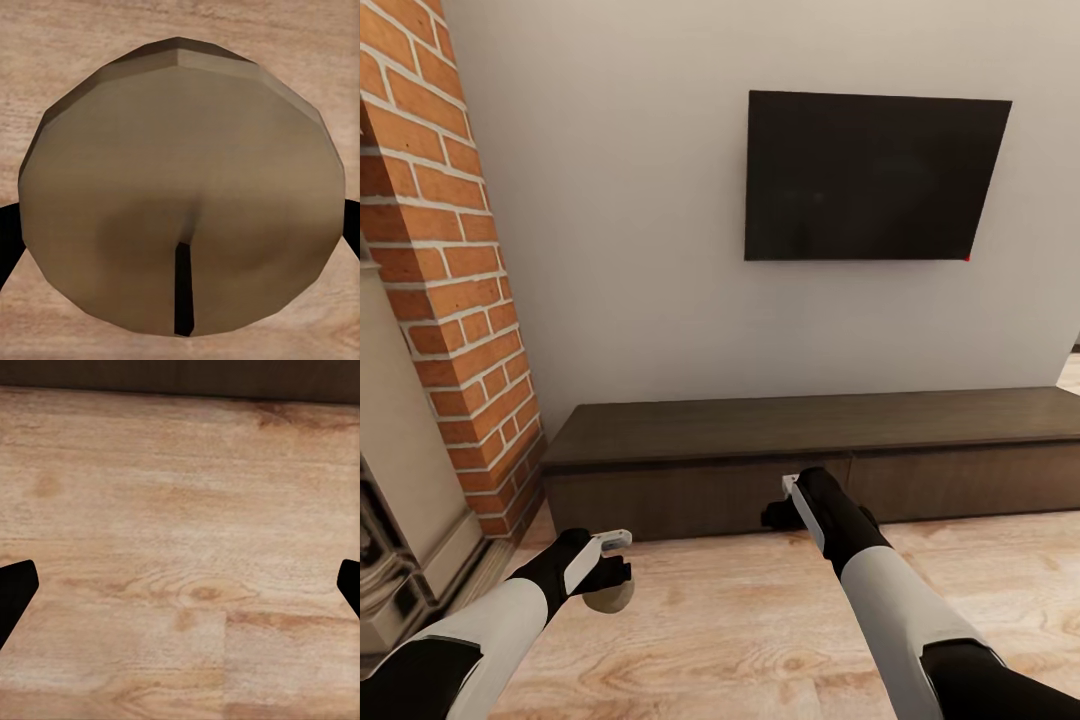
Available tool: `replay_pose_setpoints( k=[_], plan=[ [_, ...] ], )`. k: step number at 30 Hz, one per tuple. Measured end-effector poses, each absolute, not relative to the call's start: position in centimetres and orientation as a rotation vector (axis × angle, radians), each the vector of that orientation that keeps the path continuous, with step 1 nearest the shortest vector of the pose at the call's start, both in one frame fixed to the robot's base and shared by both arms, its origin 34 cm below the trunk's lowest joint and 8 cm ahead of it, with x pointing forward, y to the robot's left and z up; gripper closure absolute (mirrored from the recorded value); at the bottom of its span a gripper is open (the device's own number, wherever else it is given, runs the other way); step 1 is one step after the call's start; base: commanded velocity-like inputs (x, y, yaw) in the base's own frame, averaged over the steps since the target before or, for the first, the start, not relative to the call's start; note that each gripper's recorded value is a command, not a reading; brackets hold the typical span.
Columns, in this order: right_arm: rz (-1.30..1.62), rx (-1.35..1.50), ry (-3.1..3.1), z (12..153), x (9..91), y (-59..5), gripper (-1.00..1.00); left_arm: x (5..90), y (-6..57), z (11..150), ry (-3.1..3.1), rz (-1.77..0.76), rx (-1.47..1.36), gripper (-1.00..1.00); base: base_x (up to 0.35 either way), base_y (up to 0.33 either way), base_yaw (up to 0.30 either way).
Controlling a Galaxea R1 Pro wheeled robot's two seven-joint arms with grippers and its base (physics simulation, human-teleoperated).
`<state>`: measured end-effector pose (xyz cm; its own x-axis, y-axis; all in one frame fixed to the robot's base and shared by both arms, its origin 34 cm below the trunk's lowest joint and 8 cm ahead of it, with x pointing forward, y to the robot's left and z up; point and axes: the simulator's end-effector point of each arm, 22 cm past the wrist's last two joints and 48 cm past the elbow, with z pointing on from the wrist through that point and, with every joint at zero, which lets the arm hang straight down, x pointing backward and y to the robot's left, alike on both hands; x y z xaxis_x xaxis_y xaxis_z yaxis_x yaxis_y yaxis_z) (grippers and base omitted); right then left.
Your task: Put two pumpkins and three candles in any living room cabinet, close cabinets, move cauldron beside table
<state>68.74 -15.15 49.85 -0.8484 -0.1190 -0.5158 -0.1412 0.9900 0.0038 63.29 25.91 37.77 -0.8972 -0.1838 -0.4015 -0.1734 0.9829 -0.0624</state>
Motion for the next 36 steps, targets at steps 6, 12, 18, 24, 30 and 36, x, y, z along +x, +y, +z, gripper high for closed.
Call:
replay_pose_setpoints(
  k=[6,12,18,24,30,36],
  plan=[
    [0.056,-0.181,2.594,49.83,68.73,-15.16,-1.00,63.28,25.92,37.77,2.712,-0.034,-0.255,1.00,0.000,0.000,0.000],
    [0.055,-0.181,2.596,49.81,68.71,-15.16,-1.00,63.30,25.92,37.78,2.712,-0.034,-0.254,1.00,0.000,0.000,0.000],
    [0.057,-0.178,2.571,50.06,69.18,-15.19,-1.00,63.30,25.79,37.78,2.712,-0.035,-0.253,1.00,0.000,0.000,0.000],
    [0.059,-0.178,2.570,50.02,69.18,-15.17,-1.00,63.30,25.70,37.78,2.712,-0.036,-0.251,1.00,0.000,0.000,0.000],
    [0.060,-0.177,2.569,50.06,69.19,-15.15,-1.00,63.32,25.67,37.81,2.711,-0.038,-0.252,1.00,0.079,0.000,0.000],
    [0.059,-0.178,2.567,50.08,69.22,-15.15,-1.00,63.32,25.66,37.81,2.710,-0.039,-0.252,1.00,0.250,0.000,0.000]
  ],
)
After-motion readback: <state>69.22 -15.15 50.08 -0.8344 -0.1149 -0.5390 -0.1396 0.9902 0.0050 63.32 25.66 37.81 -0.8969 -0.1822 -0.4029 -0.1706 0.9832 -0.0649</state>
